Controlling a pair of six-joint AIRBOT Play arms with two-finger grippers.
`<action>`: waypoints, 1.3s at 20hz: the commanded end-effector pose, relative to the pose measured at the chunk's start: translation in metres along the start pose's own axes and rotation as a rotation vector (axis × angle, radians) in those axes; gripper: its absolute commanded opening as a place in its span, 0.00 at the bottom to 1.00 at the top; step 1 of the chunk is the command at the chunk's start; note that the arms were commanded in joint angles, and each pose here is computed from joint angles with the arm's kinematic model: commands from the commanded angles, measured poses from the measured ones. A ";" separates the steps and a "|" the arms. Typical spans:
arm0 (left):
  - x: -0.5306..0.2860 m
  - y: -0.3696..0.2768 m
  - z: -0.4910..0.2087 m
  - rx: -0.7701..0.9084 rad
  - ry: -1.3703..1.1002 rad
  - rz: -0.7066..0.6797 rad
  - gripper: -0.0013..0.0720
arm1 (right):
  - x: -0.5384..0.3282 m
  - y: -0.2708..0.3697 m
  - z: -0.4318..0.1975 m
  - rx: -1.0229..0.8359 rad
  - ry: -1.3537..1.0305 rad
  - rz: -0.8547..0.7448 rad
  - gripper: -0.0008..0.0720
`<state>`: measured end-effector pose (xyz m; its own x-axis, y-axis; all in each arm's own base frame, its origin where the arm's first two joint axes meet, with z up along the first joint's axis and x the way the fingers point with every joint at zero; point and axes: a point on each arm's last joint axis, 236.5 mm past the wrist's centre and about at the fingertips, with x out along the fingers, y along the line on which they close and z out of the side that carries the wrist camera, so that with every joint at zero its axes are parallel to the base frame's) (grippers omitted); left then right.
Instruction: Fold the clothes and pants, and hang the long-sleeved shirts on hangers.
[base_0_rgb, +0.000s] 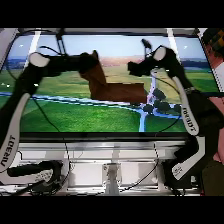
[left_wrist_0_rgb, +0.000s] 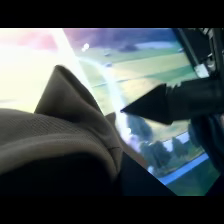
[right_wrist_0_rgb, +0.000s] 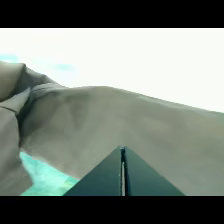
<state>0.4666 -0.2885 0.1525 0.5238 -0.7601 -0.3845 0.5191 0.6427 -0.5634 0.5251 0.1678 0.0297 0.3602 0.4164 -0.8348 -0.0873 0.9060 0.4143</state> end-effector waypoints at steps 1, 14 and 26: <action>0.053 -0.037 -0.023 0.032 -0.038 -0.001 0.04 | -0.042 -0.039 0.012 0.041 -0.034 -0.045 0.03; 0.138 -0.091 -0.113 -0.195 0.014 -0.054 0.04 | -0.049 -0.059 0.017 0.010 -0.049 -0.082 0.03; 0.117 -0.113 -0.090 -0.124 -0.014 -0.107 0.85 | -0.053 -0.085 0.014 -0.024 -0.035 -0.186 0.23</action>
<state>0.4065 -0.4639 0.0886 0.4683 -0.8184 -0.3331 0.4378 0.5424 -0.7171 0.5279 0.0765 0.0462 0.4081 0.2709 -0.8718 -0.0421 0.9595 0.2784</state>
